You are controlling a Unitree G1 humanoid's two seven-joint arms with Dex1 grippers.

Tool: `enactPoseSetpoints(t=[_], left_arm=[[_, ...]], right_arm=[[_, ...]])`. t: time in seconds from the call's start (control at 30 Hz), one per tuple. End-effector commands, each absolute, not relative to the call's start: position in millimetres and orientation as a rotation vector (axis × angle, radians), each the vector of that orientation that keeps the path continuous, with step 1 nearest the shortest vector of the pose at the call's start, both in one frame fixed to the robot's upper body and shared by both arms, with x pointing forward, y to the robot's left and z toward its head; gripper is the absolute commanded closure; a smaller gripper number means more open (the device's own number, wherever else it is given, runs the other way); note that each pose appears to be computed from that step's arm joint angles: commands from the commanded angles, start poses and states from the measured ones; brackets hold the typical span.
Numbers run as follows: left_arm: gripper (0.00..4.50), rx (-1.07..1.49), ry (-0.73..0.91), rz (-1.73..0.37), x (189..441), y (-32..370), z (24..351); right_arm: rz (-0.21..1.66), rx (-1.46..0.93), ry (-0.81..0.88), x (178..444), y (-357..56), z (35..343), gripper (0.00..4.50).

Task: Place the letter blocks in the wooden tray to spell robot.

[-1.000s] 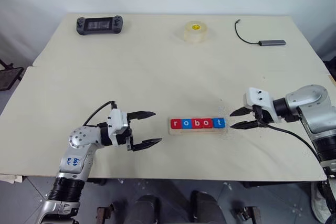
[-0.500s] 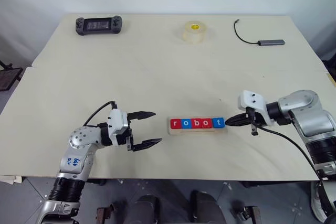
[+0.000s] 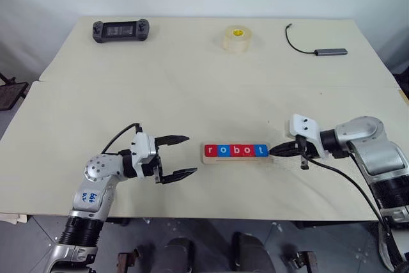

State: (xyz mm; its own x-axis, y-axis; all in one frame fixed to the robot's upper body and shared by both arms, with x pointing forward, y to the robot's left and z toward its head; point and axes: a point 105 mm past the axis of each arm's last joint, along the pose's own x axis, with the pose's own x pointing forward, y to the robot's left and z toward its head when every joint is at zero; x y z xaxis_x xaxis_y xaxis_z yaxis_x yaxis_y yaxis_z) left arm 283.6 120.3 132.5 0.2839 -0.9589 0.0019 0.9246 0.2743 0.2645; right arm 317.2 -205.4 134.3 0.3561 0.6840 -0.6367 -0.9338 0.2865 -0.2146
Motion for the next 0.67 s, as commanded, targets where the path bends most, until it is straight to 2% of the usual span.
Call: enactPoseSetpoints(t=[0.03, 0.17, 0.23, 0.33, 0.37, 0.67], left_arm=[[0.0, 0.249, -0.201, -1.274, 282.7, 125.7, 140.4], [0.0, 0.249, -0.18, -1.24, 285.0, 135.8, 141.2], [0.0, 0.264, -0.152, -1.227, 285.4, 143.5, 139.1], [0.0, 0.286, -0.108, -1.182, 289.4, 160.8, 139.5], [0.0, 0.29, -0.101, -1.172, 290.4, 164.8, 140.0], [0.0, 0.371, -0.099, -1.092, 300.9, 181.3, 142.0]], right_arm=[[1.086, -0.636, 0.389, 308.2, -217.9, 149.2, 3.17], [1.049, -0.65, 0.261, 292.6, -227.9, 155.6, 1.82], [1.07, -0.569, 0.099, 278.5, -226.6, 165.8, 1.16], [1.057, -0.433, 0.062, 263.2, -233.5, 170.0, 0.14], [1.045, -0.425, 0.05, 261.9, -234.7, 170.8, 0.02], [1.013, -0.404, -0.01, 266.9, -232.2, 169.3, 0.02]])
